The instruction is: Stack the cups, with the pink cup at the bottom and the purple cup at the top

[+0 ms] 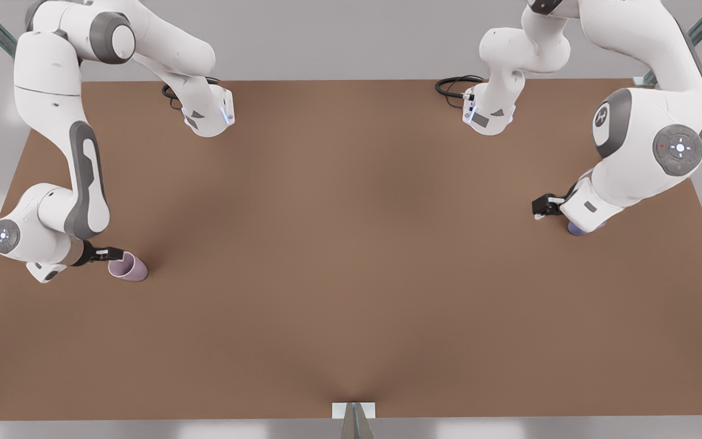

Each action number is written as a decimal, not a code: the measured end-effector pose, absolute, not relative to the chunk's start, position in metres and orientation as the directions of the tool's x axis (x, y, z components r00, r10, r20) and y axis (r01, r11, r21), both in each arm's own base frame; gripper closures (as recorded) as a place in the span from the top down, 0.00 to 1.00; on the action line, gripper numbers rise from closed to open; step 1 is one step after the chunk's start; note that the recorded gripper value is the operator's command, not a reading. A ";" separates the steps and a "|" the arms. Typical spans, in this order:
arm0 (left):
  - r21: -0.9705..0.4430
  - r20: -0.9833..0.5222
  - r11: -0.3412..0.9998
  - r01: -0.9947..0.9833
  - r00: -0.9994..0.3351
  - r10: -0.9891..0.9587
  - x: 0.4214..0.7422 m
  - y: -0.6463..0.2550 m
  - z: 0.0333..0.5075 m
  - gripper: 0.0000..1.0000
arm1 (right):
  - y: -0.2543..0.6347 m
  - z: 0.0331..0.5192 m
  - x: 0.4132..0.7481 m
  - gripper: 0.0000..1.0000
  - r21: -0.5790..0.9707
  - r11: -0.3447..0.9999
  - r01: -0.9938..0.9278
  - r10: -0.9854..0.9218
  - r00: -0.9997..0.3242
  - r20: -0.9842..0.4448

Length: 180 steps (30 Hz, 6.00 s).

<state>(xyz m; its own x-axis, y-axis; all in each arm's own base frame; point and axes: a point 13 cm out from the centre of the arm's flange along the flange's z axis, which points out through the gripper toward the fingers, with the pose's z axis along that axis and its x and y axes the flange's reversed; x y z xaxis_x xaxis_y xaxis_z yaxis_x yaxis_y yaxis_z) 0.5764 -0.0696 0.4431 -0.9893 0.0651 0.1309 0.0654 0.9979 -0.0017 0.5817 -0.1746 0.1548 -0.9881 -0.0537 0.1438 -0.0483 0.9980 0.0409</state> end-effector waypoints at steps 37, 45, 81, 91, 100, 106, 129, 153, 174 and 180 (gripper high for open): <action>-0.005 0.209 0.987 0.158 -0.966 0.156 0.562 -0.058 0.412 1.00 | -0.183 0.100 0.586 0.21 0.055 0.988 -0.144 -0.150 -0.980 0.128; -0.006 0.208 0.986 0.164 -0.965 0.162 0.562 -0.058 0.412 1.00 | -0.158 0.146 0.607 0.21 0.044 0.981 -0.191 -0.193 -0.978 0.073; 0.009 0.320 0.992 -0.127 -0.939 -0.123 0.497 0.155 0.301 1.00 | 0.505 0.196 0.538 0.21 0.109 0.924 -0.367 -0.368 -0.930 -0.016; 0.010 0.268 0.988 -0.154 -0.952 -0.151 0.476 0.218 0.226 1.00 | 0.570 0.166 0.497 0.21 0.121 0.963 -0.242 -0.245 -0.969 0.010; 0.015 0.215 0.991 -0.131 -0.968 -0.131 0.472 0.251 0.186 1.00 | 0.581 0.125 0.489 0.21 0.114 0.985 -0.133 -0.138 -0.990 0.035; 0.008 0.215 0.994 -0.111 -0.970 -0.110 0.455 0.260 0.159 1.00 | 0.578 0.118 0.486 0.21 0.103 0.992 -0.078 -0.084 -0.995 0.052; 0.003 0.217 0.999 -0.045 -0.975 -0.045 0.442 0.274 0.110 0.43 | 0.576 0.132 0.489 1.00 0.100 0.995 0.029 0.025 -0.999 0.047; -0.007 0.091 0.981 0.195 -0.977 0.195 0.551 0.127 0.207 0.21 | 0.033 0.401 0.648 1.00 -0.100 0.980 0.170 0.169 -0.985 -0.017; -0.128 0.137 0.924 0.360 -0.916 0.376 0.534 -0.355 0.282 0.21 | -0.037 0.402 0.664 1.00 -0.083 0.994 0.067 0.067 -0.998 0.000; -0.130 0.185 0.964 0.232 -0.949 0.254 0.514 -0.387 0.269 0.21 | -0.045 0.403 0.664 1.00 -0.067 0.996 0.056 0.056 -0.998 0.001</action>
<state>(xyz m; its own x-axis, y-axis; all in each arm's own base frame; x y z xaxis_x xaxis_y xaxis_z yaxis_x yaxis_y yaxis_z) 0.5144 -0.3872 0.2691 -0.9494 0.2536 0.1853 0.2321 0.9640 -0.1300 0.6641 -0.0445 0.4026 -0.9984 0.0564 0.0007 0.0562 0.9961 -0.0674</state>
